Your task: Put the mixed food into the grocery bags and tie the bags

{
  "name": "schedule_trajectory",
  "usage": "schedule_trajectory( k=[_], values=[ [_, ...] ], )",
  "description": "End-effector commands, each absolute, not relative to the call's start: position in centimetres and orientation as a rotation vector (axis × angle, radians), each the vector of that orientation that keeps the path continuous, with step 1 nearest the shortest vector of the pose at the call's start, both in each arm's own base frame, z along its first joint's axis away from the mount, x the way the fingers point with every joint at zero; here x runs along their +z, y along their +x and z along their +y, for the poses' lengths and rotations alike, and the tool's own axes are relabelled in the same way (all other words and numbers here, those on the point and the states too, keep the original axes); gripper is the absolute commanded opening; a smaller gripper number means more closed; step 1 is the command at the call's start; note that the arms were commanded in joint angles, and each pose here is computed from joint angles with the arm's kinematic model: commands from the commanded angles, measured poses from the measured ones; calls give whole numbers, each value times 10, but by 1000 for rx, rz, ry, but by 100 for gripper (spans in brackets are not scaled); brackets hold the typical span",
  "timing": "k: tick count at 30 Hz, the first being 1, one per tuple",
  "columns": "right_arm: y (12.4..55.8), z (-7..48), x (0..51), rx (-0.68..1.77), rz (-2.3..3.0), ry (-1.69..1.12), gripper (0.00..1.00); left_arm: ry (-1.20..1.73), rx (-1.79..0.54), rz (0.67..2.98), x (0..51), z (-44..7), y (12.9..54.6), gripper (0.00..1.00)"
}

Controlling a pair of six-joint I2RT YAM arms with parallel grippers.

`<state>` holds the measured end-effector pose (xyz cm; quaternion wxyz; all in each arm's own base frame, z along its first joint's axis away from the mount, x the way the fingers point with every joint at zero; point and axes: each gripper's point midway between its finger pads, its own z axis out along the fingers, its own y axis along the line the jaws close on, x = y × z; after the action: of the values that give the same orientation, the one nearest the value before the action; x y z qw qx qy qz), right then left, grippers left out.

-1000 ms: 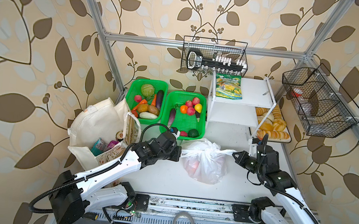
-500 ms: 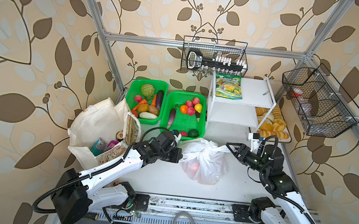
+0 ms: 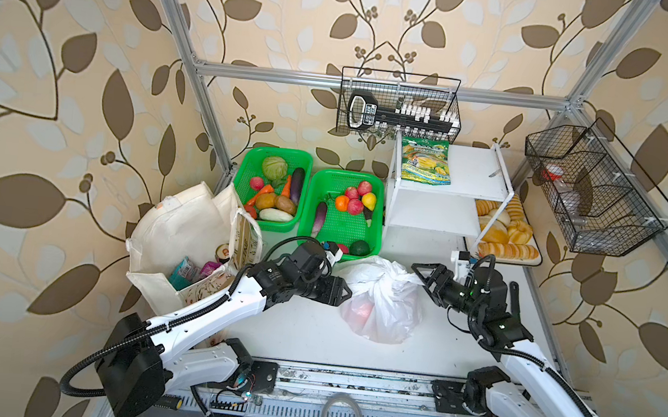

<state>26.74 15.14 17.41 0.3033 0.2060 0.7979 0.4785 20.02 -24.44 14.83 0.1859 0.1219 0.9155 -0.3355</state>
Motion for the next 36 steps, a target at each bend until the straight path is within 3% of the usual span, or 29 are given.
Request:
schedule_trajectory(
  k=[1,4,6,11,14,16,18,20,29,36],
  values=[
    [274,151,178,1306,2048,607,76,417,-979,2551,160,-255,204,70],
    [276,147,176,1309,2016,656,75,446,-944,2587,150,-254,204,72],
    [277,145,175,1306,2007,675,69,464,-942,2600,147,-256,205,72],
    [277,145,169,1298,2022,696,34,492,-943,2617,142,-261,207,64],
    [275,144,170,1288,2021,694,16,508,-955,2614,143,-264,207,46],
    [275,143,172,1277,2011,692,6,509,-958,2608,144,-264,206,26],
    [275,142,175,1270,2001,683,0,505,-951,2595,147,-262,208,13],
    [275,141,179,1260,1999,668,0,487,-927,2587,149,-259,209,0],
    [286,110,183,1034,2031,639,0,297,-639,2603,145,-215,220,0],
    [287,86,121,892,2145,755,0,26,-450,2692,112,-177,216,0]
  ],
)
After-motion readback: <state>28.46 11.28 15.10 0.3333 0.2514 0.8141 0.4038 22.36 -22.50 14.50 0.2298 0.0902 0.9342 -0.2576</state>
